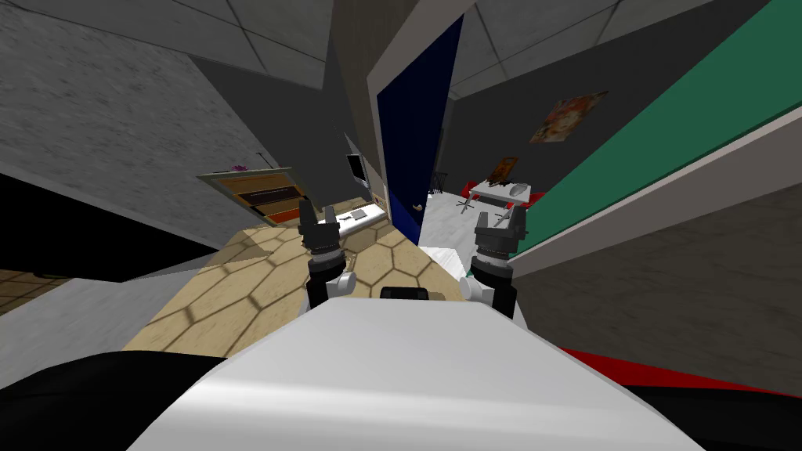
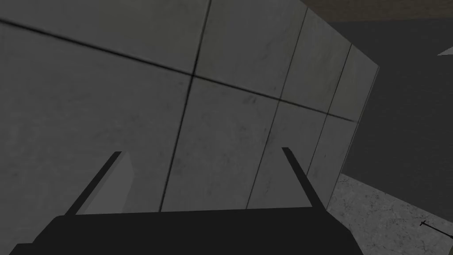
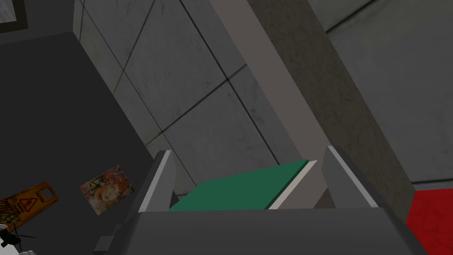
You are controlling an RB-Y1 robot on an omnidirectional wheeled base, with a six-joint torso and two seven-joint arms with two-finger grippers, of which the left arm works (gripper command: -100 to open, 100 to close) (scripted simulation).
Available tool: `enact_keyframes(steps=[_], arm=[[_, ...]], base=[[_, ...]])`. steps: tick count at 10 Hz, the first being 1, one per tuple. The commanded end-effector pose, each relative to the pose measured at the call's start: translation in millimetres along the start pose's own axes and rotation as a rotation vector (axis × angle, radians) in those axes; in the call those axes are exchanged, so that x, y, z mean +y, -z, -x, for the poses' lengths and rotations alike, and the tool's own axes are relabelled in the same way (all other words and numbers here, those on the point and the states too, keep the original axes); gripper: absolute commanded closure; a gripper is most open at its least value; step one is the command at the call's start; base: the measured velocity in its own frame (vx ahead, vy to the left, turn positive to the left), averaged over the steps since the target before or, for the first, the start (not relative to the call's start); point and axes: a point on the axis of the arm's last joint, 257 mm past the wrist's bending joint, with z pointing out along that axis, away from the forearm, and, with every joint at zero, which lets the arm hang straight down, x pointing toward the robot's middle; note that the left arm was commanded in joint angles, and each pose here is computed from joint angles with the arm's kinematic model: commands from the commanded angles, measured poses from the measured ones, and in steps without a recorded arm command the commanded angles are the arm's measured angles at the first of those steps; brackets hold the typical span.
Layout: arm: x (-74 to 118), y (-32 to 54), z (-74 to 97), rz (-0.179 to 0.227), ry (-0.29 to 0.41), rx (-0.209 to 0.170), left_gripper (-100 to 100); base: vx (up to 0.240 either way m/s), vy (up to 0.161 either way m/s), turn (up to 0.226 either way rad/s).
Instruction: Push the door open
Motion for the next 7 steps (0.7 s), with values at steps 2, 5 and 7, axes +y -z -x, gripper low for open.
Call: enact_keyframes(steps=[2, 5, 7], arm=[[8.2, 3.7, -4.6, 0.010, -0.074, 0.024, -100], [17.3, 8.1, -9.1, 0.021, -0.153, 0.049, -100], [23.9, 11.4, -12.3, 0.027, -0.211, 0.067, -100]], base=[[0.097, -0.020, -0.047], [0.039, 0.009, -0.041], [0.052, 0.000, -0.047]])
